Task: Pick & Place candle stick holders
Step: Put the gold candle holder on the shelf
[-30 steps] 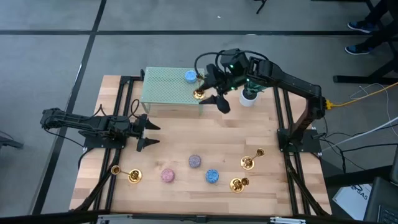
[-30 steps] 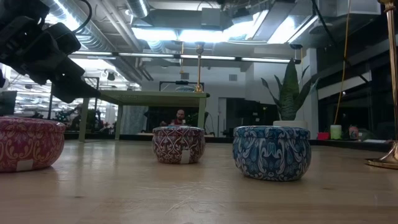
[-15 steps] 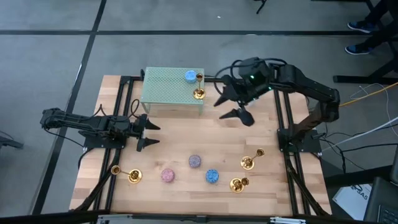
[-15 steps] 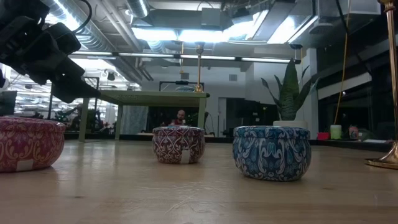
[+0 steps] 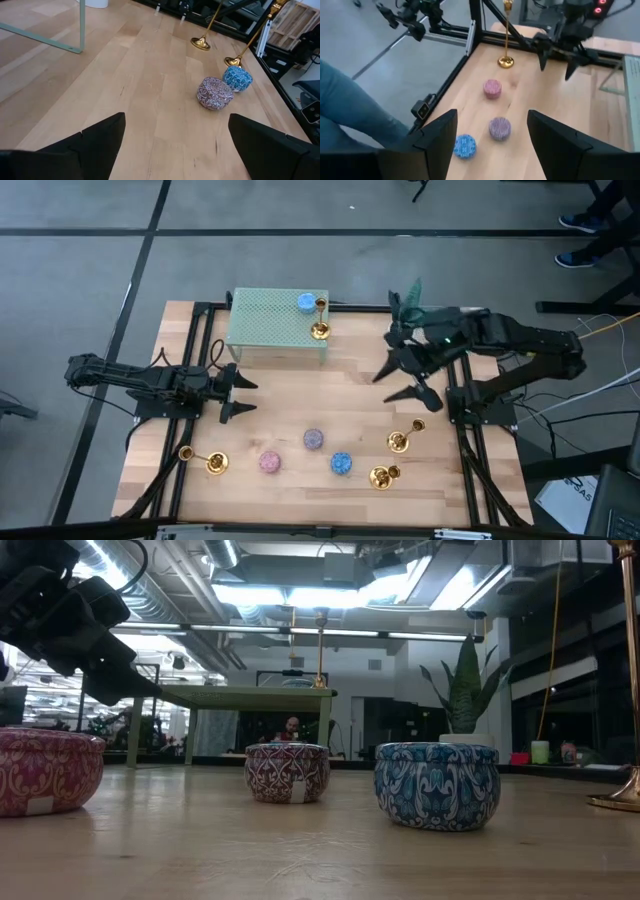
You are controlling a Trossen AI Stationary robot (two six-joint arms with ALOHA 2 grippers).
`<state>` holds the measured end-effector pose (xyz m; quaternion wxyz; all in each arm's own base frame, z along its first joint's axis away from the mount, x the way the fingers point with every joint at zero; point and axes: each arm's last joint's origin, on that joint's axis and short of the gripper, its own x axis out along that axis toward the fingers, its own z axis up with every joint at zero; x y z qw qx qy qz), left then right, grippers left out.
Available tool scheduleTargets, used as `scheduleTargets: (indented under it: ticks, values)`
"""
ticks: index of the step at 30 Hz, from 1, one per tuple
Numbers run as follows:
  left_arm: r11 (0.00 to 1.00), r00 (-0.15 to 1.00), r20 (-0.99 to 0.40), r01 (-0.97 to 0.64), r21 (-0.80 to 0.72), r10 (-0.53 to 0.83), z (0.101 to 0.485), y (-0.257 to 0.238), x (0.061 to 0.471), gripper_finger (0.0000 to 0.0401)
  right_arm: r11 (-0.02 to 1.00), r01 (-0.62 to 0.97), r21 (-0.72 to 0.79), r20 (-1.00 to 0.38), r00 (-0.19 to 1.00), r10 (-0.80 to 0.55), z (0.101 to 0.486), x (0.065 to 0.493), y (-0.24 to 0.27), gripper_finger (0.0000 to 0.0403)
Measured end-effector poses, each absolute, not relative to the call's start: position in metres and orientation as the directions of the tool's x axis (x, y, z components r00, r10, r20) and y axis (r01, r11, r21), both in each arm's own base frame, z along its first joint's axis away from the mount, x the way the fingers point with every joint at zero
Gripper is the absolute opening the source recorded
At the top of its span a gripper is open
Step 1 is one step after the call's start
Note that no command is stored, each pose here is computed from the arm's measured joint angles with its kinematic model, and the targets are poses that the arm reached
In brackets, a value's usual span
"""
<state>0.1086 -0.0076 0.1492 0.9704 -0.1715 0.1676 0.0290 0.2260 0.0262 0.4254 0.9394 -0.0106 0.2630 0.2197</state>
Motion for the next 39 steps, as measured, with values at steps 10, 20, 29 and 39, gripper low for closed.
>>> scheduleTargets:
  ticks: [10,20,29,39]
  values:
    - [0.940,0.942,-0.335,-0.113,-0.323,-0.001,0.149,-0.008,0.109,0.0353,0.917,-0.385,0.105,-0.534,0.756,0.378,0.407,0.188,0.061,0.0244]
    - [0.940,0.942,-0.335,-0.113,-0.323,-0.001,0.149,-0.008,0.109,0.0353,0.866,-0.466,0.180,-0.544,0.687,0.482,0.406,0.175,0.088,0.0244]
    - [0.940,0.942,-0.335,-0.114,-0.323,-0.001,0.149,-0.008,0.109,0.0353,0.843,-0.506,0.182,-0.574,0.641,0.509,0.403,0.168,0.096,0.0244]
    - [0.940,0.942,-0.335,-0.113,-0.323,-0.002,0.149,-0.008,0.109,0.0353,0.835,-0.513,0.197,-0.660,0.561,0.500,0.395,0.160,0.096,0.0244]
